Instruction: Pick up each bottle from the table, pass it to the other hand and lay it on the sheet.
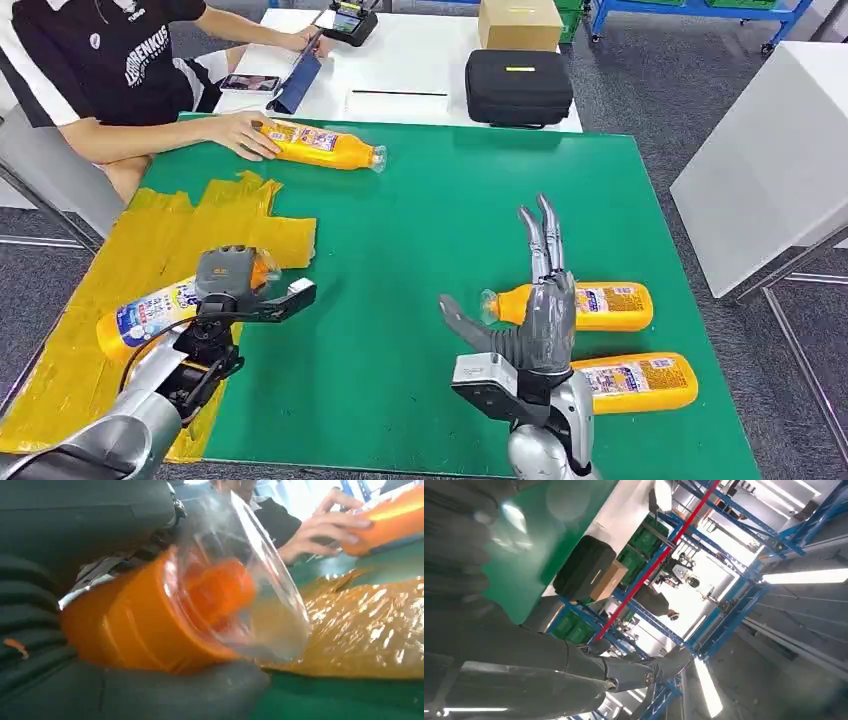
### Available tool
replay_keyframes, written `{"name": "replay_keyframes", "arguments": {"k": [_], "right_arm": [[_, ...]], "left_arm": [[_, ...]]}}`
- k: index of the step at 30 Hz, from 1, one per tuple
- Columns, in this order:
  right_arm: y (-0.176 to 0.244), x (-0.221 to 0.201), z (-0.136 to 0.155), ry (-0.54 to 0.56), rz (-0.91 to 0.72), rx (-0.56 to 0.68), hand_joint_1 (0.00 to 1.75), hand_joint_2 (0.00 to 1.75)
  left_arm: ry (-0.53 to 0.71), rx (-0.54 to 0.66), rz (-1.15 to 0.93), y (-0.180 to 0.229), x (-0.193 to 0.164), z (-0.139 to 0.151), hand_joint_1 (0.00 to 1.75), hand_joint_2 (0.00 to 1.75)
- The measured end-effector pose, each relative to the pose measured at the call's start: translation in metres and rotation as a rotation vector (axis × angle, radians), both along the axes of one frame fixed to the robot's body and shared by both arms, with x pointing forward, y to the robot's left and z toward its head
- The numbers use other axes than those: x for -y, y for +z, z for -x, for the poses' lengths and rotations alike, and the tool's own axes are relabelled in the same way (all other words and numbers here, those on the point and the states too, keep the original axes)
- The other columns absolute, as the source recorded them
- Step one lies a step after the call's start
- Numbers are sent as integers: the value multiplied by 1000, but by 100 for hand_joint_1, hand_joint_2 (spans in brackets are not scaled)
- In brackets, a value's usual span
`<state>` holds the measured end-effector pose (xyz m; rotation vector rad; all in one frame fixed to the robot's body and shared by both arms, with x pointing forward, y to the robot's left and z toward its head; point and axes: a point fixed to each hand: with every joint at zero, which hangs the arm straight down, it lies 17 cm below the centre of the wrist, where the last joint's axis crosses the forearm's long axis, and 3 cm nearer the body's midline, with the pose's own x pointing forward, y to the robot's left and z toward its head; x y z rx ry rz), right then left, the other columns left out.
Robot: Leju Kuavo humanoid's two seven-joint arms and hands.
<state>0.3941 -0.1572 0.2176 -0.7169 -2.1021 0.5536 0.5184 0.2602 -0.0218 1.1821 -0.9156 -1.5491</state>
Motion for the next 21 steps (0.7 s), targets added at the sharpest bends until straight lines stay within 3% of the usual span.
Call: {"name": "replay_keyframes", "arguments": {"k": [7, 16, 21], "right_arm": [[0, 0, -1, -8, 3, -3, 0, 175], [-1, 6, -2, -24, 0, -5, 0, 175], [-1, 6, -3, -25, 0, -5, 0, 175]], "left_arm": [[-35, 96, 88, 15, 19, -3, 0, 175], [-130, 247, 517, 65, 69, -14, 0, 175], [-132, 262, 547, 71, 72, -15, 0, 175]]}}
